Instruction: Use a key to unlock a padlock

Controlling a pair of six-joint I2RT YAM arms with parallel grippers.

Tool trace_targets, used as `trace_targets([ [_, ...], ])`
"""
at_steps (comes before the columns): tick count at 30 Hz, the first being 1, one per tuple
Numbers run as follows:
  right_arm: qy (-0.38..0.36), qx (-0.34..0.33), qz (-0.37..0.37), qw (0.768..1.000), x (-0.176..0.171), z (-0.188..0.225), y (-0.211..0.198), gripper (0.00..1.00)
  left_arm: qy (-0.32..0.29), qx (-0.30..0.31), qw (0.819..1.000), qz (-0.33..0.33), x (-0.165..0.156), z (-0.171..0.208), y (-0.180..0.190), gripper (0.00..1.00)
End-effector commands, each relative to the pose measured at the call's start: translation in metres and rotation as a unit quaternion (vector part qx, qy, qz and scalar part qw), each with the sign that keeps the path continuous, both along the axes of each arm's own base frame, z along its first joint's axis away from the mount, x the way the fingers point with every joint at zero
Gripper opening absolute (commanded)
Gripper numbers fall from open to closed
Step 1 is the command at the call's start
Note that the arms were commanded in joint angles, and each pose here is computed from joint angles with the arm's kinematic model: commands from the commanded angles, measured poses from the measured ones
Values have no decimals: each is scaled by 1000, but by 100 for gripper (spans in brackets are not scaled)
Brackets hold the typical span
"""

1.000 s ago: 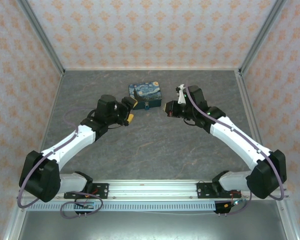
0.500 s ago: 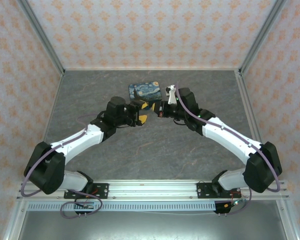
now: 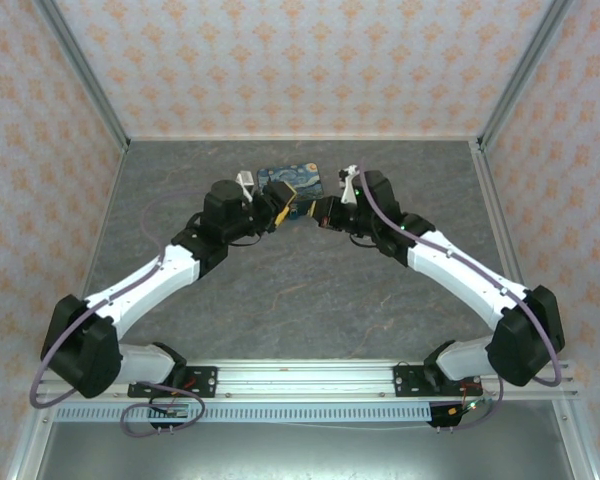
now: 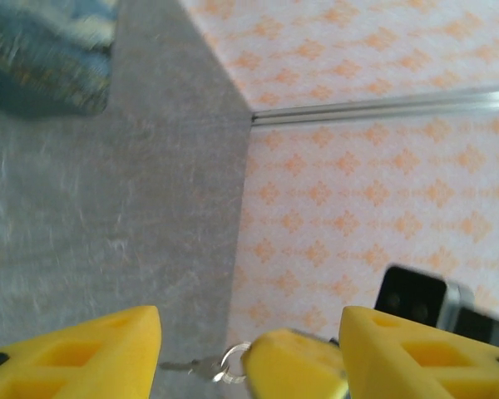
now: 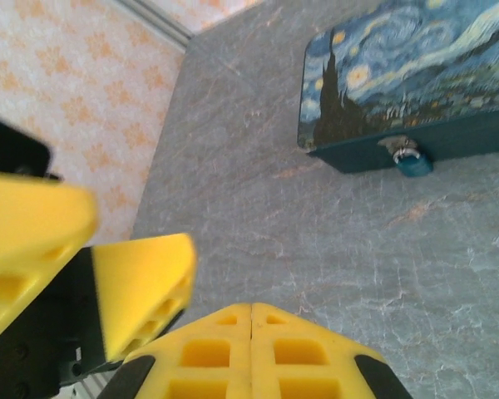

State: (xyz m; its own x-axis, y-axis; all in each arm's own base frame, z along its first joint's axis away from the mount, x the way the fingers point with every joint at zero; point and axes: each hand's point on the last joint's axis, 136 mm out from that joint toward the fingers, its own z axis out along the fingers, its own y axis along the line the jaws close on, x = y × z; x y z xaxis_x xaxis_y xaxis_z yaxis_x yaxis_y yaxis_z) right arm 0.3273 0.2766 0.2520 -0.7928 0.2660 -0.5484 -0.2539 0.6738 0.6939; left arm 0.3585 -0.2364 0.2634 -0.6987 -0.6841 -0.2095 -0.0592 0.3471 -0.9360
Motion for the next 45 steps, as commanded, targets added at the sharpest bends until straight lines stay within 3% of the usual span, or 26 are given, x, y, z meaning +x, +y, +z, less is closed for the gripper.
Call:
trace_targets([
  [1,10,48,-25,998,4,36,-13,0,-167,97,981,-14,-8,46,12,63],
  [4,23,71,-20,997,5,52,-18,0,-265,142,953,-34,-20,66,14,68],
  [6,23,69,-7,997,1,64,-19,0,-326,172,927,-67,-30,73,8,80],
  [14,24,84,60,994,-24,105,-10,0,-505,297,787,-192,-67,68,-26,86],
  [18,28,96,90,991,-38,119,-6,0,-536,317,755,-205,-73,74,-30,88],
  [24,30,115,107,987,-49,130,-5,0,-557,326,733,-216,-75,75,-34,87],
  [30,29,130,130,983,-59,134,5,0,-575,322,716,-231,-78,73,-41,79],
  [38,30,132,141,981,-63,132,13,0,-582,318,714,-224,-78,83,-42,71],
  [45,34,132,138,981,-65,127,13,0,-576,325,719,-214,-74,86,-40,54],
])
